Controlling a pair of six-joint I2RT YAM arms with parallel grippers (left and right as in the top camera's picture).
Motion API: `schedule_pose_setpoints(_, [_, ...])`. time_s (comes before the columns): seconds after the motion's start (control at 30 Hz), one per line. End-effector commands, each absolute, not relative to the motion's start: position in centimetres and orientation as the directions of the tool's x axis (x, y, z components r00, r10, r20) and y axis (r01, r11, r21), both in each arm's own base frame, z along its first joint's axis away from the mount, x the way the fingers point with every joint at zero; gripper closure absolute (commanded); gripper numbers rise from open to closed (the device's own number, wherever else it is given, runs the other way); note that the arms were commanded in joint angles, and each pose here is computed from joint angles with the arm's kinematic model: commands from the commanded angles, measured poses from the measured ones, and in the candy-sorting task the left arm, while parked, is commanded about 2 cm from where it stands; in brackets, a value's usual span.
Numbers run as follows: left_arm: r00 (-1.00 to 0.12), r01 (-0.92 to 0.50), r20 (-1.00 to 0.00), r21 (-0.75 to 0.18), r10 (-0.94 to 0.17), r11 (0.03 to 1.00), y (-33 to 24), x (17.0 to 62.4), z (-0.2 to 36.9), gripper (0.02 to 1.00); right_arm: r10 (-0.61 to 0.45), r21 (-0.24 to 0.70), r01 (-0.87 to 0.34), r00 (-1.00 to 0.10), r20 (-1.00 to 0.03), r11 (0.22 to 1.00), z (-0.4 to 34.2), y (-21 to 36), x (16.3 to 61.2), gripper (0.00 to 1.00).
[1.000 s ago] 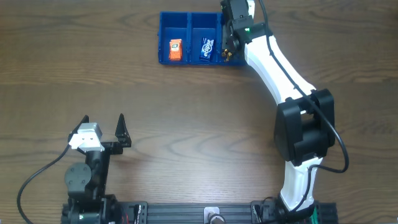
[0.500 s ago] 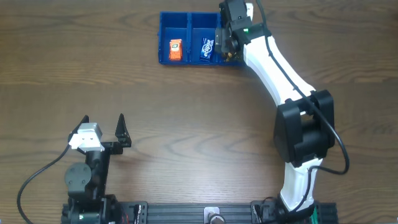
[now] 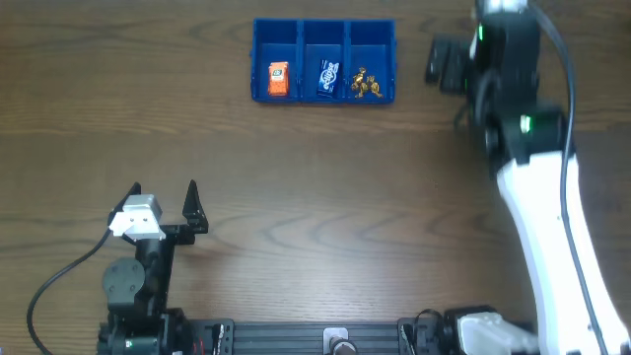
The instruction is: Sort Candies Into Trays
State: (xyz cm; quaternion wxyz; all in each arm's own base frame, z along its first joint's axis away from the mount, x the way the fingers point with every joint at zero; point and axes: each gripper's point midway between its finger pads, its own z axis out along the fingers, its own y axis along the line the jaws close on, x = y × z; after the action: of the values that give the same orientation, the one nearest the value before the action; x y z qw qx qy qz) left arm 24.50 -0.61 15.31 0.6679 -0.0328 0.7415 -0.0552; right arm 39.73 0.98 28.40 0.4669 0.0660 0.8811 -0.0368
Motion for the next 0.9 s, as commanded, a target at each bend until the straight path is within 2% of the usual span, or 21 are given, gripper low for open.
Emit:
schedule_pose_setpoints(0.03, [-0.157,0.015,-0.979,-0.132,-0.128,0.991,-0.5,24.4,13.7,0.020,0.069,0.028,0.087,-0.509,-0.858,0.996,25.8,1.0,34.4,0.003])
schedule_pose_setpoints(0.17, [-0.157,0.015,-0.979,-0.132,-0.128,0.991,-0.5,24.4,13.7,0.020,0.089,0.056,0.090,-0.423,-0.902,0.994,24.0,0.1,31.0,0.003])
schedule_pose_setpoints(0.33, [-0.158,0.015,-0.979,-0.132,-0.128,0.991,-0.5,24.4,13.7,0.020,0.052,0.039,0.049,-0.292,-0.955,0.998,22.5,0.0,27.5,0.003])
schedule_pose_setpoints(0.47, [-0.158,0.015,-0.979,-0.132,-0.128,0.991,-0.5,24.4,13.7,0.020,0.059,0.055,0.026,-0.189,-0.980,0.998,20.6,0.3,26.4,0.003])
schedule_pose_setpoints(0.6, [-0.157,0.015,-0.979,-0.132,-0.128,0.991,-0.5,24.4,13.7,0.025,0.060,0.058,0.017,-0.139,-0.988,0.998,19.3,0.4,25.8,0.003])
schedule_pose_setpoints(0.73, [-0.158,0.015,-0.979,-0.132,-0.128,0.991,-0.5,24.4,13.7,0.023,-0.013,-0.014,0.007,-0.090,-0.996,1.000,18.4,0.3,25.7,0.003])
schedule_pose_setpoints(0.9, [-0.157,0.015,-0.979,-0.132,-0.128,0.991,-0.5,24.4,13.7,0.023,-0.012,-0.012,0.008,0.000,-1.000,1.000,18.5,0.3,25.1,0.003])
